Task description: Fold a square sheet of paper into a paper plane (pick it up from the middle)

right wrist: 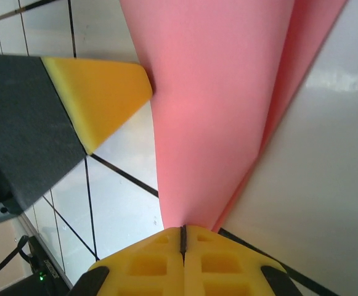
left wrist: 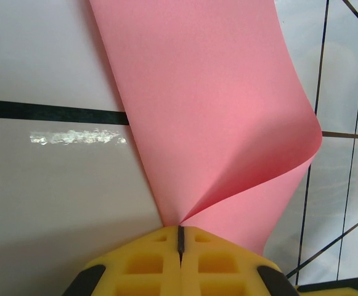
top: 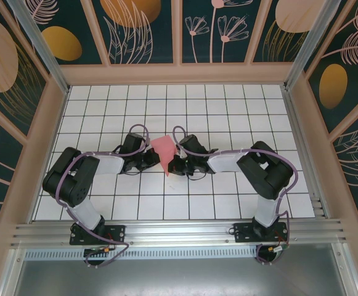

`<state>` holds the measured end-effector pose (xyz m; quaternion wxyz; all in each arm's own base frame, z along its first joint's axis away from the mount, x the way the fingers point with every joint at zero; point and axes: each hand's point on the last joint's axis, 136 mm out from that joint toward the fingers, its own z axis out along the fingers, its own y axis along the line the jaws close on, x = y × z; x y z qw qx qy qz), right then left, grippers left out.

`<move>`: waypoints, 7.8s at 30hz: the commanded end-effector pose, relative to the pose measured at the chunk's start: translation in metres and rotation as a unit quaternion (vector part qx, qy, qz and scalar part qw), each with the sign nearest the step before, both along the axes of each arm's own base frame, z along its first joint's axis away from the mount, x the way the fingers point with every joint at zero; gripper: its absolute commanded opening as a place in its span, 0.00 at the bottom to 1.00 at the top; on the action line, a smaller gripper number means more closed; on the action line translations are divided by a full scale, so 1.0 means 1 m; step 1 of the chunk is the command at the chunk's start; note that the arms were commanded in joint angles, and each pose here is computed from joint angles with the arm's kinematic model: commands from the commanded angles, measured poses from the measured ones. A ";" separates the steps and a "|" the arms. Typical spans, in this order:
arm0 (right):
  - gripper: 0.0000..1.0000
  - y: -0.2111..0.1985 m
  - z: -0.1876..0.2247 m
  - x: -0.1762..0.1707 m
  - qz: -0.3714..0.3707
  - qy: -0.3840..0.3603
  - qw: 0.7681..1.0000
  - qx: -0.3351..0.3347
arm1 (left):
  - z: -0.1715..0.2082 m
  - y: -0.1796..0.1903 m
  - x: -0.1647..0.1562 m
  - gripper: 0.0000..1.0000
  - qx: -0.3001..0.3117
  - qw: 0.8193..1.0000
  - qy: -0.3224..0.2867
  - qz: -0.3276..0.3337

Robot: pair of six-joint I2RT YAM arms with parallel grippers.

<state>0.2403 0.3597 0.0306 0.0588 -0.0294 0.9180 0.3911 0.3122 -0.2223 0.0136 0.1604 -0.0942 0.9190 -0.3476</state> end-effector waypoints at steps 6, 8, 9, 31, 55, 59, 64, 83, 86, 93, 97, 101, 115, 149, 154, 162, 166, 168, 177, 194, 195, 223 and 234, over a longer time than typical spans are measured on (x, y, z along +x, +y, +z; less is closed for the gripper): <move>0.03 0.009 0.004 -0.010 0.030 -0.013 0.999 0.019 | -0.022 0.011 -0.004 0.06 0.044 0.999 0.024 0.014; 0.03 0.009 0.001 -0.009 0.029 -0.011 0.999 0.016 | -0.022 0.011 -0.004 0.06 0.044 0.999 0.025 0.014; 0.03 0.009 0.001 -0.008 0.028 -0.012 0.999 0.015 | -0.022 0.011 -0.004 0.06 0.045 0.999 0.024 0.014; 0.04 0.008 0.022 0.000 0.029 -0.054 0.998 0.019 | -0.019 0.011 -0.001 0.06 0.051 0.998 0.020 0.010; 0.03 -0.001 -0.023 -0.004 0.020 -0.017 0.999 -0.027 | 0.002 0.006 0.010 0.08 0.041 0.999 -0.005 0.009; 0.03 -0.006 -0.030 -0.005 0.013 -0.012 0.999 -0.043 | 0.038 -0.004 0.023 0.15 0.009 0.999 -0.048 0.005; 0.03 -0.011 -0.034 -0.005 0.008 -0.009 0.998 -0.057 | 0.058 -0.013 0.021 0.23 -0.028 0.997 -0.071 -0.006; 0.02 -0.017 -0.045 -0.007 0.002 0.003 0.996 -0.088 | 0.084 -0.005 0.010 0.31 -0.020 0.990 -0.137 0.016; 0.02 -0.016 -0.045 -0.007 0.002 0.004 0.996 -0.088 | 0.092 -0.009 0.007 0.31 -0.035 0.989 -0.146 0.006; 0.02 -0.016 -0.047 -0.007 0.003 0.007 0.996 -0.090 | 0.083 -0.024 -0.007 0.16 -0.062 0.990 -0.126 -0.028; 0.02 -0.017 -0.047 -0.008 0.002 0.007 0.996 -0.092 | 0.059 -0.027 -0.013 0.14 -0.047 0.994 -0.095 -0.037; 0.02 -0.016 -0.047 -0.007 0.002 0.008 0.996 -0.092 | 0.038 -0.027 -0.015 0.13 -0.033 0.996 -0.069 -0.040; 0.02 -0.016 -0.046 -0.008 0.004 0.007 0.996 -0.087 | 0.010 -0.020 -0.005 0.11 0.017 0.998 -0.054 -0.033; 0.03 0.000 0.026 0.034 -0.011 -0.090 0.995 -0.029 | -0.006 -0.008 -0.007 0.10 0.061 0.997 -0.032 -0.021; 0.03 0.000 0.021 0.048 -0.017 -0.091 0.995 -0.031 | -0.005 -0.008 -0.007 0.10 0.061 0.997 -0.031 -0.020; 0.03 0.004 0.007 0.051 -0.005 -0.081 0.996 -0.033 | -0.001 -0.010 -0.007 0.10 0.054 0.998 -0.034 -0.021; 0.03 0.003 -0.002 0.049 -0.006 -0.071 0.997 -0.038 | 0.001 -0.010 -0.006 0.10 0.053 0.998 -0.036 -0.021; 0.03 0.002 -0.006 0.049 -0.006 -0.067 0.997 -0.042 | 0.001 -0.010 -0.006 0.10 0.054 0.998 -0.036 -0.021; 0.03 -0.003 -0.021 0.044 -0.007 -0.049 0.997 -0.052 | 0.015 -0.011 -0.002 0.10 0.049 0.997 -0.051 -0.019; 0.03 -0.007 -0.031 0.037 -0.003 -0.037 0.997 -0.061 | 0.027 -0.022 0.006 0.12 0.021 0.998 -0.063 -0.022; 0.03 -0.007 -0.031 0.037 -0.003 -0.037 0.997 -0.060 | 0.023 -0.022 0.007 0.12 0.026 0.998 -0.059 -0.022; 0.02 0.004 -0.024 0.011 0.026 -0.031 0.998 -0.050 | -0.022 -0.002 -0.004 0.09 0.090 0.996 -0.001 -0.006; 0.02 0.026 0.000 -0.004 0.061 -0.052 0.997 -0.012 | -0.023 -0.001 -0.004 0.09 0.092 0.996 -0.002 -0.002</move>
